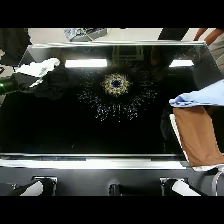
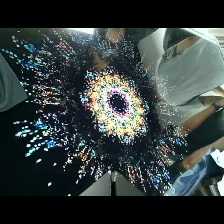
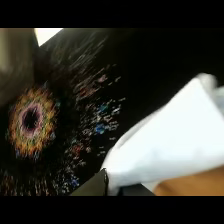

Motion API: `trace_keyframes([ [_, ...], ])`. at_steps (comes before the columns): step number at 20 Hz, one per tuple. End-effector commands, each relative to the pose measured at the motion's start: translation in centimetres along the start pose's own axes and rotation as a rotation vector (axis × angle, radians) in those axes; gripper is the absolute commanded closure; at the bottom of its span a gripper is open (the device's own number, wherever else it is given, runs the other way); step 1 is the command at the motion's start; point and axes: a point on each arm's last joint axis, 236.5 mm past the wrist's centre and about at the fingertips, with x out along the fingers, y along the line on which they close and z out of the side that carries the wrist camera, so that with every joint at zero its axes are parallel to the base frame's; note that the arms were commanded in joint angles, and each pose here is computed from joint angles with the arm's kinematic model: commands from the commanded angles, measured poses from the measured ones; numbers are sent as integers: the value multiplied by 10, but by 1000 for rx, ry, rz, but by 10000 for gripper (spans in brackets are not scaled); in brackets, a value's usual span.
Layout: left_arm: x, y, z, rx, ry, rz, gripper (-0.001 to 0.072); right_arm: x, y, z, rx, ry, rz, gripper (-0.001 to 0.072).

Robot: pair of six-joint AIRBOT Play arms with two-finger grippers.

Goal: Fold the shirts.

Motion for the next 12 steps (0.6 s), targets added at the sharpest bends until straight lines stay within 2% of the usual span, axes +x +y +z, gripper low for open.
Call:
trace_keyframes([
  [1,0,0,0,-1,1,0,667,-25,-23,-17,91,53,-31,656],
  [3,0,1,0,-1,0,1,667,-42,-40,-51,118,179,-81,656],
  [6,0,0,0,-1,0,0,667,-74,-91,-122,104,479,-336,656],
  [12,0,0,0,-1,0,0,667,-74,-145,-216,200,730,-500,656],
])
